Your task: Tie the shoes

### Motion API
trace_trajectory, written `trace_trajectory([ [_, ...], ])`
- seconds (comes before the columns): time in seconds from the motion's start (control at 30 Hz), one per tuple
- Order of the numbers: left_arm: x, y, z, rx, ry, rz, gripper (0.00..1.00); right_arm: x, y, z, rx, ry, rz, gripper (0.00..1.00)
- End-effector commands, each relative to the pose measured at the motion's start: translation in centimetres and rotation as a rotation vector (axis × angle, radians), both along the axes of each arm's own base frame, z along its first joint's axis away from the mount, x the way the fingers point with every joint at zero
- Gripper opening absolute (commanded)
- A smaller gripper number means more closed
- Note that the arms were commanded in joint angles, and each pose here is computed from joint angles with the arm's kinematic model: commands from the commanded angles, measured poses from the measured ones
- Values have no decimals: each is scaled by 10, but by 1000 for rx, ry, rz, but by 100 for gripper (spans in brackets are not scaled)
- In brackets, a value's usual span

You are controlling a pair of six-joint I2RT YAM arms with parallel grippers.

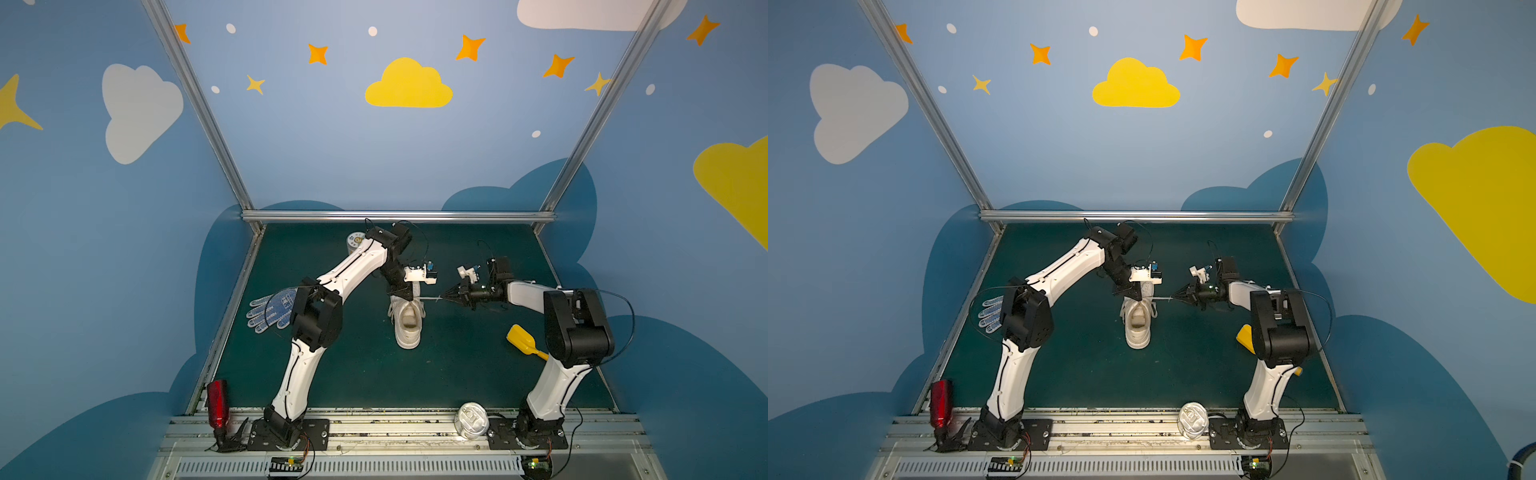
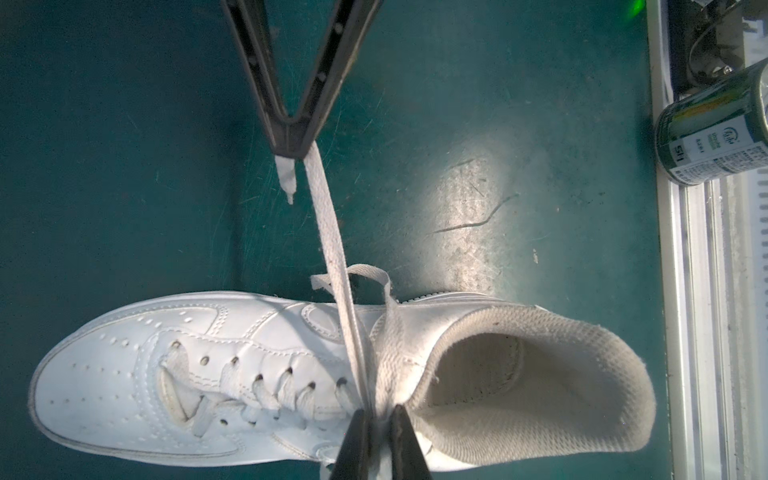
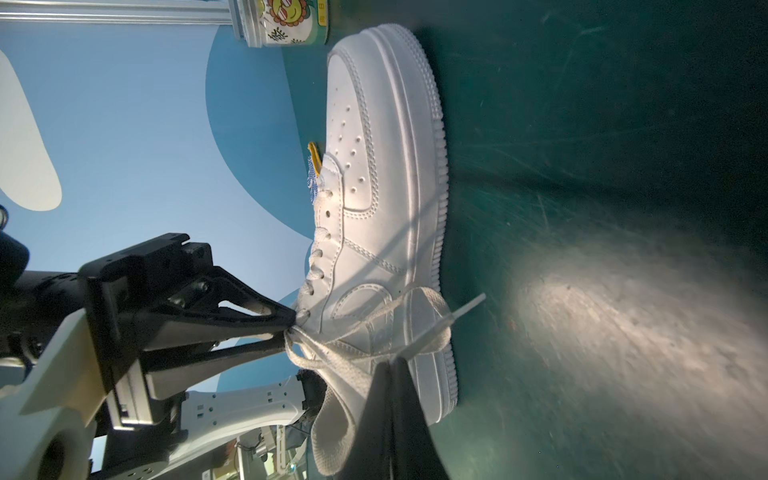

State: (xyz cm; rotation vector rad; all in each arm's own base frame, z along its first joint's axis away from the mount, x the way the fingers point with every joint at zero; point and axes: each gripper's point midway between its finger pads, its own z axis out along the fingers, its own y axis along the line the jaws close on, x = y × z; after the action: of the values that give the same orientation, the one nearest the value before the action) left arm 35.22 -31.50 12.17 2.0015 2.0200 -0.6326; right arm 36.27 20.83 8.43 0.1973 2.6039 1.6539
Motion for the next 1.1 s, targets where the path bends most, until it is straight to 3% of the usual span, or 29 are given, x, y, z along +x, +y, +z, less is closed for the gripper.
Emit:
trace_trajectory([
  [0.0, 0, 12, -11, 56, 19, 5, 13, -3, 8, -11, 18, 44, 48, 0],
  [0.07, -1, 11, -11, 55, 19, 4, 14, 0, 10, -15, 25, 66, 54, 5],
  [0.17, 1, 10, -9, 49, 12, 10, 26, 2, 7, -15, 4, 60, 39, 46],
  [0.2, 2, 9, -7, 44, 10, 12, 29, 2, 4, -12, -5, 53, 32, 53],
  [0.27, 4, 7, -3, 31, -4, 18, 43, 1, -2, -6, -14, 39, 19, 55],
  [0.37, 8, 0, 9, -17, -32, 24, 45, -3, -16, 0, -50, 34, -6, 61],
  [0.4, 10, -1, 15, -35, -46, 31, 47, -3, -23, 1, -55, 34, -20, 66],
  [0.43, 11, -3, 20, -47, -60, 31, 50, -3, -30, 3, -58, 32, -37, 78],
  [0.47, 13, -4, 25, -58, -77, 35, 53, -2, -38, 7, -58, 22, -62, 81],
  [0.6, 22, -5, 47, -96, -136, 67, 56, -3, -57, 27, -95, -28, -93, 82],
  [0.77, 41, 8, 83, -174, -212, 200, 62, -10, -61, 38, -121, -53, -87, 82],
  [0.83, 52, 19, 98, -224, -240, 298, 66, -13, -63, 37, -135, -63, -96, 86],
  [0.9, 61, 36, 111, -288, -263, 415, 79, -18, -67, 38, -180, -106, -106, 86],
  [0.93, 65, 47, 121, -337, -281, 481, 96, -20, -70, 39, -220, -139, -115, 87],
  [1.07, 68, 112, 134, -566, -273, 822, 100, -23, -95, 52, -404, -321, -189, 90],
])
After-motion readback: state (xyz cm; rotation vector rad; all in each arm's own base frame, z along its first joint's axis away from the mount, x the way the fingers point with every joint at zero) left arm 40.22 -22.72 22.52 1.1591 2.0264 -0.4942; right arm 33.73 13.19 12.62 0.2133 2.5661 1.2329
